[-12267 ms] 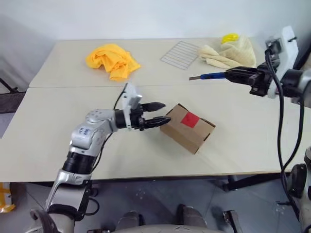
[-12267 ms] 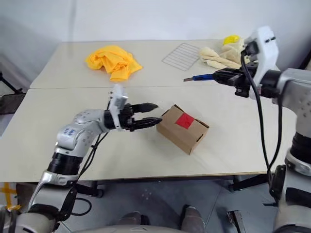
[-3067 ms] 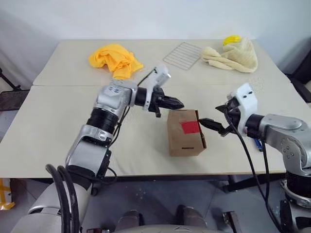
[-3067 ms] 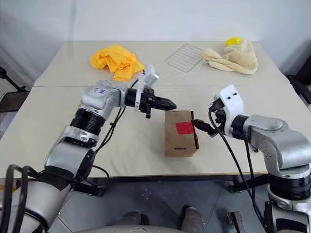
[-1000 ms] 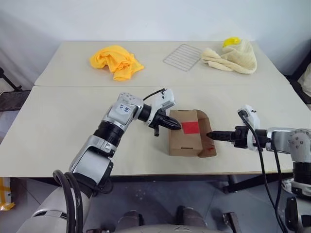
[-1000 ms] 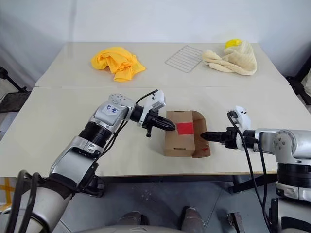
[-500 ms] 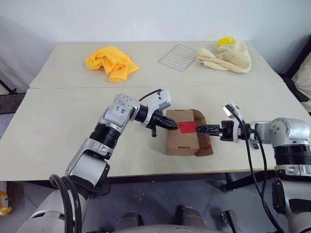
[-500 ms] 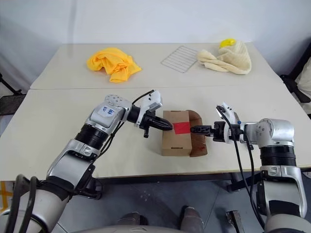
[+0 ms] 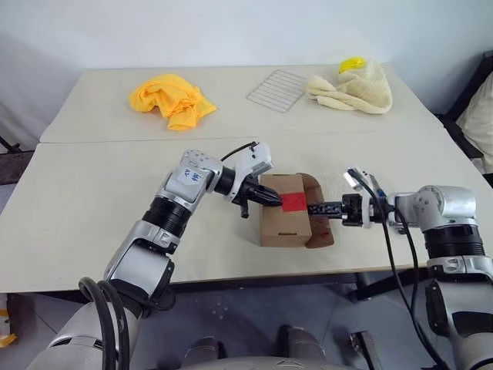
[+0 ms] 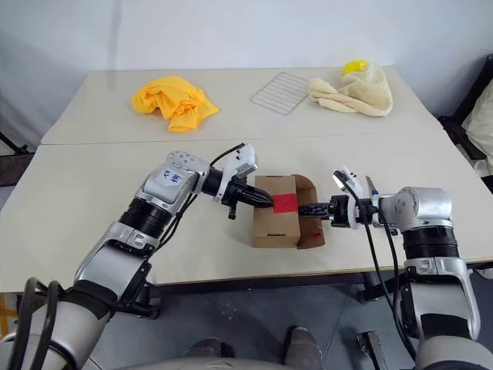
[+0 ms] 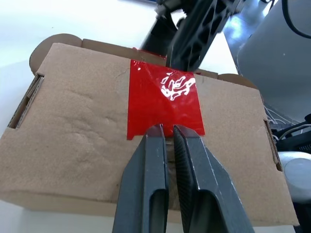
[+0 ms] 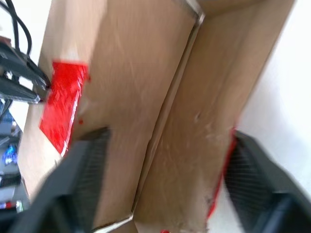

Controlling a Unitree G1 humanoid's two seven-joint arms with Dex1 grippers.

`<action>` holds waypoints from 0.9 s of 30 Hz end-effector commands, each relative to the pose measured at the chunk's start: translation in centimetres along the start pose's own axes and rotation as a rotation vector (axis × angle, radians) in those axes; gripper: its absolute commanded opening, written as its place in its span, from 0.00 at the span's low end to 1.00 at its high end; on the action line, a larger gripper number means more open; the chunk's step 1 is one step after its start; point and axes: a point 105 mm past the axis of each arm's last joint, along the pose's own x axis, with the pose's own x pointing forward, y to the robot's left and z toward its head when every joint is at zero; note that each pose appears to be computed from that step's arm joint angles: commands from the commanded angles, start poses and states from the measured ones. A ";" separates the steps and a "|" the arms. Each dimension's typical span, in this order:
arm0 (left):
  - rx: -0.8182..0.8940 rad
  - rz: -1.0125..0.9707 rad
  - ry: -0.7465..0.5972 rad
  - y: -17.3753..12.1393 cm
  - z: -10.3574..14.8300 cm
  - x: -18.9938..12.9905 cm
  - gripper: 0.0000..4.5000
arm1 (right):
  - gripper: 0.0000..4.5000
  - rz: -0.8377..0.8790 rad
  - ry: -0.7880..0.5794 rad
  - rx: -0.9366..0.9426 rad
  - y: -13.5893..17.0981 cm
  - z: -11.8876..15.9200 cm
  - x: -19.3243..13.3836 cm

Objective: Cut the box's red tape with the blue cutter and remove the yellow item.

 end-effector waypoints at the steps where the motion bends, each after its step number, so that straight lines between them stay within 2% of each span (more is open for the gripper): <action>1: -0.052 0.012 0.069 0.0 -2.5 1.0 0.09 | 0.42 0.033 0.039 -0.005 0.7 -0.8 0.7; 6: -0.052 0.013 0.080 -0.1 -3.0 1.1 0.09 | 0.04 -0.001 0.022 -0.029 1.0 -0.5 0.3; 7: -0.054 0.016 0.084 0.0 -3.2 1.0 0.09 | 0.02 -0.007 0.012 -0.040 1.2 -0.2 0.0; 17: -0.063 0.058 0.128 0.6 -4.8 0.3 0.09 | 0.02 -0.074 -0.089 -0.139 4.3 2.2 -3.5; 20: -0.049 0.062 0.136 0.6 -4.8 0.4 0.09 | 0.02 -0.074 -0.116 -0.229 6.5 3.1 -4.5; 27: -0.039 0.067 0.120 0.6 -4.4 0.9 0.09 | 0.02 -0.044 -0.118 -0.352 9.4 3.2 -4.4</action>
